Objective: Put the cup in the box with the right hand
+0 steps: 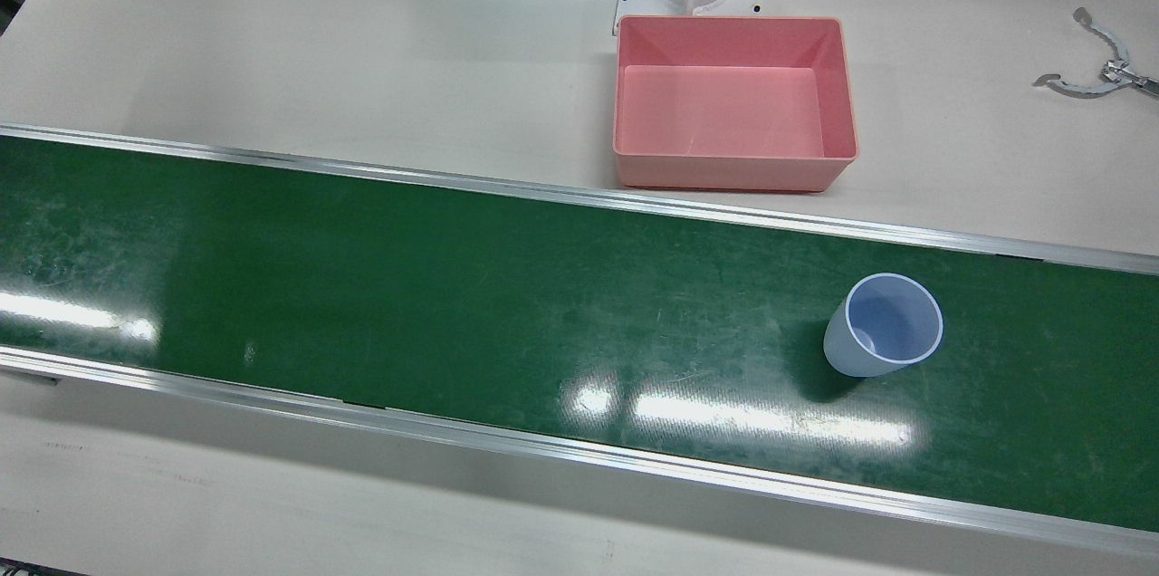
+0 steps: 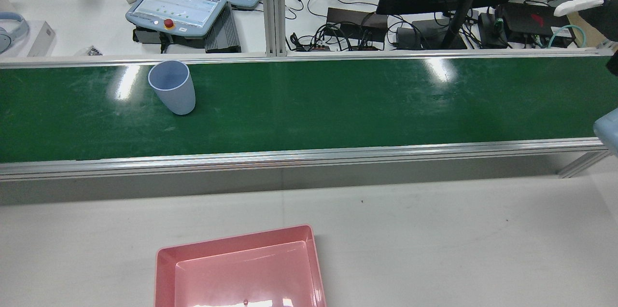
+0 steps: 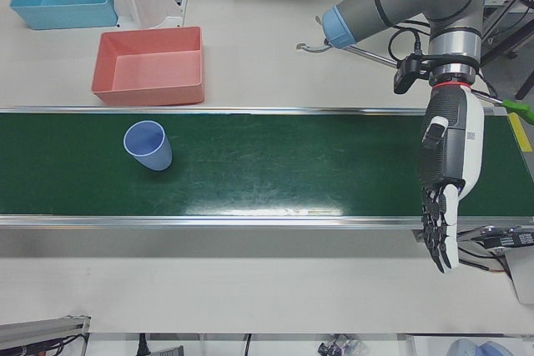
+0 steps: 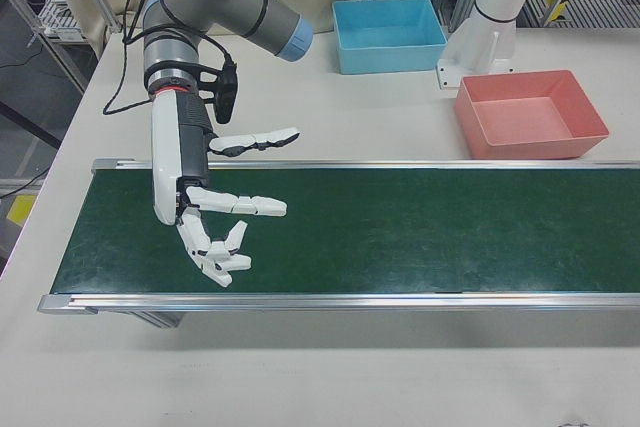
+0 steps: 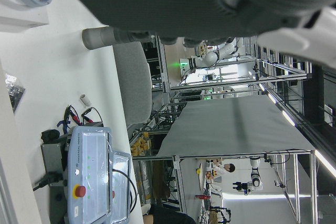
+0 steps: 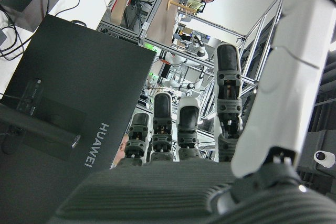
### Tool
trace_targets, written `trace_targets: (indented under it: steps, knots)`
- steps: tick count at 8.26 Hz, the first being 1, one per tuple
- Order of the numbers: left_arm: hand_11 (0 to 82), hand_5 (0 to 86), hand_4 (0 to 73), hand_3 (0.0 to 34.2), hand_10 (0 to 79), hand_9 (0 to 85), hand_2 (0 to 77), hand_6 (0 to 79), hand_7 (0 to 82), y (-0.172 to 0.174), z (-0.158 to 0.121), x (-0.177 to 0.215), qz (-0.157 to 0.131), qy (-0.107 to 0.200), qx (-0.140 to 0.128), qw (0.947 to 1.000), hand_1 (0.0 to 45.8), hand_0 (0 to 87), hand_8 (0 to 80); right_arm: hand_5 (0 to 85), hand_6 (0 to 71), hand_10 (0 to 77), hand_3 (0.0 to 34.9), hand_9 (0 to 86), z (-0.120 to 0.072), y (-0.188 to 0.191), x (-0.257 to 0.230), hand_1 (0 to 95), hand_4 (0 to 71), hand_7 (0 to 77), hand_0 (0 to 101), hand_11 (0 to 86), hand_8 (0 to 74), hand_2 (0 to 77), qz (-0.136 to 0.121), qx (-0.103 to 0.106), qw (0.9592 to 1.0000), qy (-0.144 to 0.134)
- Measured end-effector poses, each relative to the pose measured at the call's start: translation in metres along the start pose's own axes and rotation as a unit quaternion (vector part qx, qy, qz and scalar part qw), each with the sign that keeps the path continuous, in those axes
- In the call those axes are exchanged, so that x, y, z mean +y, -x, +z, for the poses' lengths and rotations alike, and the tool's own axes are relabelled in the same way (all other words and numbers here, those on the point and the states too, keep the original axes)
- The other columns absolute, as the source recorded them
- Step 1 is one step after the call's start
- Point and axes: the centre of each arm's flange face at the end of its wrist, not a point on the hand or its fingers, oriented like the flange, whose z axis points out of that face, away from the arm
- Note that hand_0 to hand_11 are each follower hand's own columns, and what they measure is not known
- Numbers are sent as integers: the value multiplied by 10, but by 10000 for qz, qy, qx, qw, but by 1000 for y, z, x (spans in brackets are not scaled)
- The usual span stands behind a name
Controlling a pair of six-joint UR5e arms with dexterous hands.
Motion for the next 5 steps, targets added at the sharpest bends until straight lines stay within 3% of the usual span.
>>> trace_targets:
  steps: [5]
  knots:
    - [0, 0, 0, 0, 0, 5, 5, 0, 0, 0, 0, 0, -1, -4, 0, 10000, 5, 0, 0, 60, 207, 125, 0, 387, 0, 0, 0, 109, 507, 698, 565, 191, 175, 5, -1, -1, 10000, 2]
